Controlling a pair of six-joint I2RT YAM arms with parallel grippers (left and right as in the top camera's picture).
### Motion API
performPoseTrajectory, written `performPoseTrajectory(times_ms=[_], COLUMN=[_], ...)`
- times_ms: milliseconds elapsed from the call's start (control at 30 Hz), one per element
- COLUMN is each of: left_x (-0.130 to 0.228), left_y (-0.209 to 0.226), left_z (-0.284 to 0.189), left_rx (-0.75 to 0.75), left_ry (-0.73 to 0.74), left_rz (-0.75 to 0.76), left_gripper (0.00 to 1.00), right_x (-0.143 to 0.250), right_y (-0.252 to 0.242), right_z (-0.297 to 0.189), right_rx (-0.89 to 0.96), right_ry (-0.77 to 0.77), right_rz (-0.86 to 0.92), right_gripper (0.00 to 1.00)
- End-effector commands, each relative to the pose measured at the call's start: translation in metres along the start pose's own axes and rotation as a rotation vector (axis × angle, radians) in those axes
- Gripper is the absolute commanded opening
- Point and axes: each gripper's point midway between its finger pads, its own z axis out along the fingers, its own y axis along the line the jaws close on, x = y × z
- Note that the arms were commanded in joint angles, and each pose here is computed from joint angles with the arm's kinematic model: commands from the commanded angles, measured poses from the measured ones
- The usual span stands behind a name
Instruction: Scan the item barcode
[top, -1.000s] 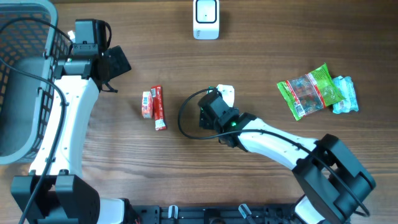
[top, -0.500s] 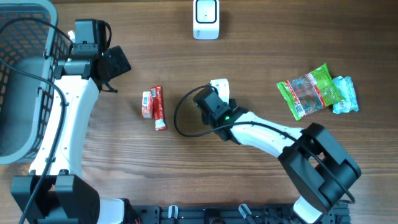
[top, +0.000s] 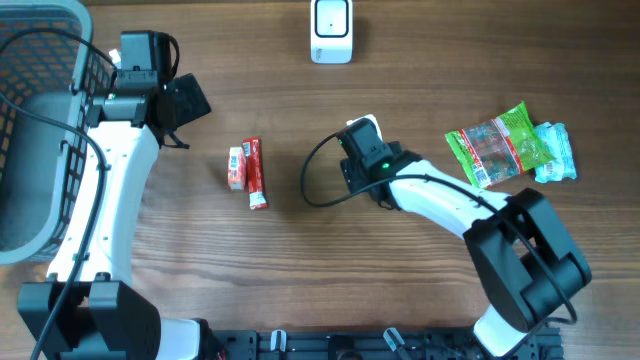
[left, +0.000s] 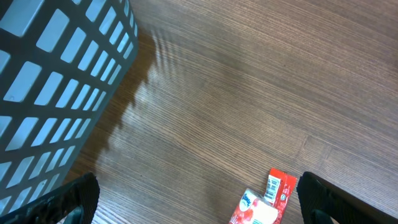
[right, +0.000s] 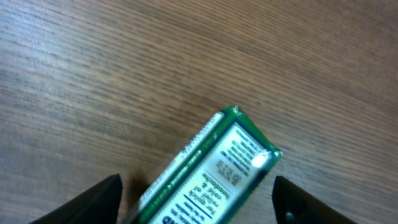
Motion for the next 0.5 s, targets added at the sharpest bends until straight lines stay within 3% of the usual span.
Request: performPoseTrajectory(times_ms=[0, 67, 133, 300, 467], left_x=[-0.005, -0.005, -0.005, -0.005, -0.005], left_y=[0.003, 0.003, 0.003, 0.003, 0.003], left_z=[-0.002, -0.002, -0.002, -0.002, -0.002], left_rx=[-0.010, -0.010, -0.010, -0.010, -0.010], left_ry=[-0.014, -0.014, -0.014, -0.014, -0.014], left_rz=[0.005, 0.005, 0.005, 0.005, 0.005], left_gripper=[1.00, 1.00, 1.00, 1.00, 1.00], right_x=[-0.031, -0.020, -0.010, 0.010, 0.000], right_y=[0.001, 0.007, 0.007, 0.013, 0.007], right_z=[-0.031, -0.033, -0.029, -0.009, -0.005], right_rx=[-0.143, -0.244, -0.252, -0.237, -0.201], right_ry=[-0.035, 0.056, 0.109, 0.162, 0.113], right_rz=[0.181, 0.402, 0.504, 0.560, 0.630], right_gripper=[0.78, 0.79, 0.79, 0.79, 0.76])
